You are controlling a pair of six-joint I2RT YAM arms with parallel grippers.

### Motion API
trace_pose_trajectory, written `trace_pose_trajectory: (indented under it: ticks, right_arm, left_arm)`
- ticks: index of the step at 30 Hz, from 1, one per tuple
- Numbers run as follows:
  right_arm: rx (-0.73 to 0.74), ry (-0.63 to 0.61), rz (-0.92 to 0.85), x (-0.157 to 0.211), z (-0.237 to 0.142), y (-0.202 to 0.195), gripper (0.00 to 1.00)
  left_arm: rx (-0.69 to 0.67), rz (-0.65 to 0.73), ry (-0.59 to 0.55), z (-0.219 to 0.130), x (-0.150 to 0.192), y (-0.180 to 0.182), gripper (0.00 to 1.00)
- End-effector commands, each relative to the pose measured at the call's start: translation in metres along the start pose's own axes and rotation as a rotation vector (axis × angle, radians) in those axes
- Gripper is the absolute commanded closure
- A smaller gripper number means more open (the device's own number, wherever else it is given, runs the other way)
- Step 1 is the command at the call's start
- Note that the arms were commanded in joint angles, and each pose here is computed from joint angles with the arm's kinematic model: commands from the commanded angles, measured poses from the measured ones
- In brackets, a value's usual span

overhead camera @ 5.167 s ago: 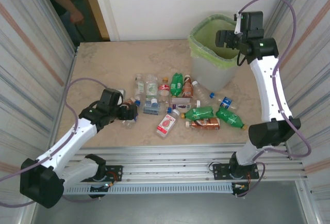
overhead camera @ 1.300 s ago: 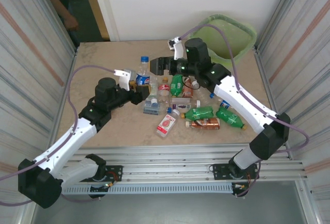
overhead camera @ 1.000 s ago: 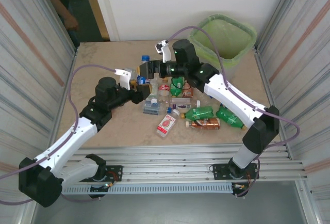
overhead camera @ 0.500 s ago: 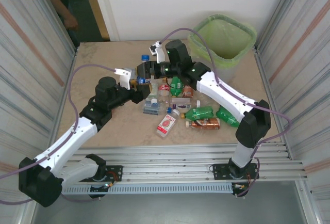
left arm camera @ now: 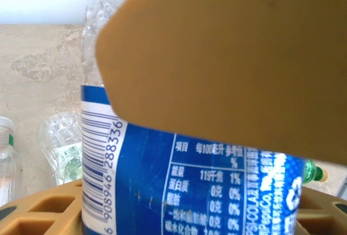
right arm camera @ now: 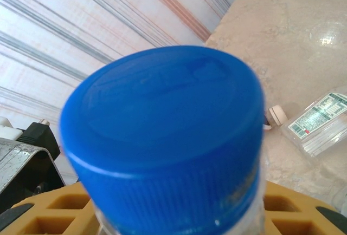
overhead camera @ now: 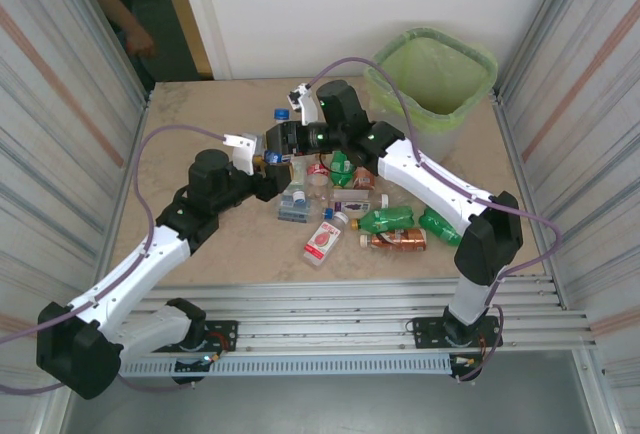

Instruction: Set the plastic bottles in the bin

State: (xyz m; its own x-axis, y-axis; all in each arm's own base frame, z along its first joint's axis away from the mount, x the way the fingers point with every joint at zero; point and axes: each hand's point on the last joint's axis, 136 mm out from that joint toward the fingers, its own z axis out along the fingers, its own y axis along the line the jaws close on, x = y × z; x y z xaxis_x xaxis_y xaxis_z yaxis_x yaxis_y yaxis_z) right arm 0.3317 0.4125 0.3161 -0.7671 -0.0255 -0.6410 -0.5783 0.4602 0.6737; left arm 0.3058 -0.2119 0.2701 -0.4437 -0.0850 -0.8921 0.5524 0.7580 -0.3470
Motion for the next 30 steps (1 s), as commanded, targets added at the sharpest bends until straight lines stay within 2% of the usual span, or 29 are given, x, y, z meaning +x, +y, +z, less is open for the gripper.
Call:
trace_pose_trajectory:
  ticks: [1, 6, 10, 18, 30]
  right_arm:
    - [0.020, -0.014, -0.005, -0.006, -0.006, 0.003, 0.80]
    - [0.056, -0.038, -0.020, -0.011, -0.013, 0.001, 0.90]
    - [0.082, -0.063, -0.031, -0.018, -0.021, -0.003, 0.95]
    - [0.183, -0.140, -0.110, -0.044, -0.058, -0.008, 0.97]
    - [0.397, -0.420, -0.309, -0.132, -0.178, -0.001, 0.95]
  left_arm:
    - [0.009, 0.015, -0.060, -0.005, -0.021, -0.007, 0.34]
    - [0.008, 0.016, -0.068, -0.009, -0.021, -0.007, 0.13]
    - [0.011, 0.024, -0.079, -0.014, -0.023, -0.009, 0.02]
    - [-0.002, 0.051, -0.116, -0.029, -0.022, -0.008, 0.01]
    - [-0.125, 0.045, -0.126, -0.047, -0.007, 0.014, 0.01]
